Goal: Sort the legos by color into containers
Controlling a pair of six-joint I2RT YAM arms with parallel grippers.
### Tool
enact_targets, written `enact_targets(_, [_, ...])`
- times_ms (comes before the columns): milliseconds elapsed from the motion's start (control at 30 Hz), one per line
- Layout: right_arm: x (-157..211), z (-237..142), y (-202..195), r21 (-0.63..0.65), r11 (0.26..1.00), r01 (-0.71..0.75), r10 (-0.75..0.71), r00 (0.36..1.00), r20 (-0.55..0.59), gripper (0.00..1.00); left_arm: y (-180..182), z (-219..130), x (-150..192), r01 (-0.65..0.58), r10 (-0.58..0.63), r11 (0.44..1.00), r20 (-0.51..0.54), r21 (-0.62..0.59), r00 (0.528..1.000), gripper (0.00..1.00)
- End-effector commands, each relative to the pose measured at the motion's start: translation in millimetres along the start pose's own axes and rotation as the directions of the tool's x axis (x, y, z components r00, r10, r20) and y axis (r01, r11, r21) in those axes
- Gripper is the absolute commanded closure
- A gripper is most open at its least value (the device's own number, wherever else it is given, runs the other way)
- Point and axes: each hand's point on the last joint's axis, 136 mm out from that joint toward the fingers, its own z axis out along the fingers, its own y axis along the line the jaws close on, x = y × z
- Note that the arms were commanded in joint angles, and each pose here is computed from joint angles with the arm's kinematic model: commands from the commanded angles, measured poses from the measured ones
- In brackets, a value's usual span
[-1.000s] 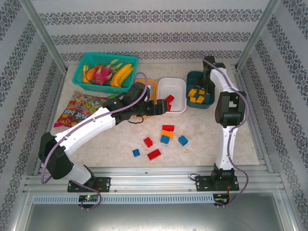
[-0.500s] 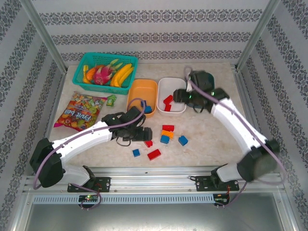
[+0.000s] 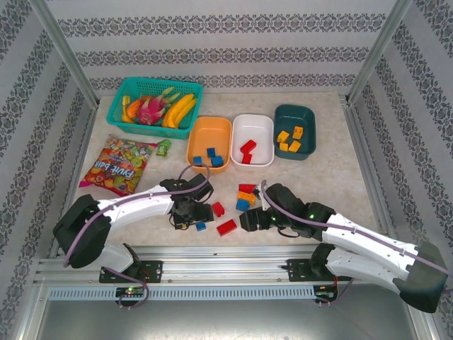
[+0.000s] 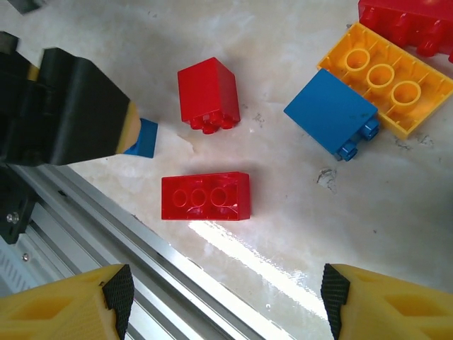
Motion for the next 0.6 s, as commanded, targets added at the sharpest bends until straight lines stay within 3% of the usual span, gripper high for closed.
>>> enact_targets(0, [-15,-3,7,-0.019,1.000,-0.017,0.018,0.997,0.074,0.27,-9,4,3,0.020,-0.020,1.000,-0.013,-0.023,1.000,0.28])
enact_targets(400, [-24,0,16,-0.025,0.999,0.023,-0.021,0.998,0.056,0.27,-8,18,5,0.006,-0.006,0.990,0.003,-0.139,1.000,0.57])
enact_targets(567, [-28,-5,19,-0.026,0.999,0.027,-0.025,0.998,0.065,0.27,1,20,4,0.017,-0.014,0.986,0.018,-0.166,1.000,0.61])
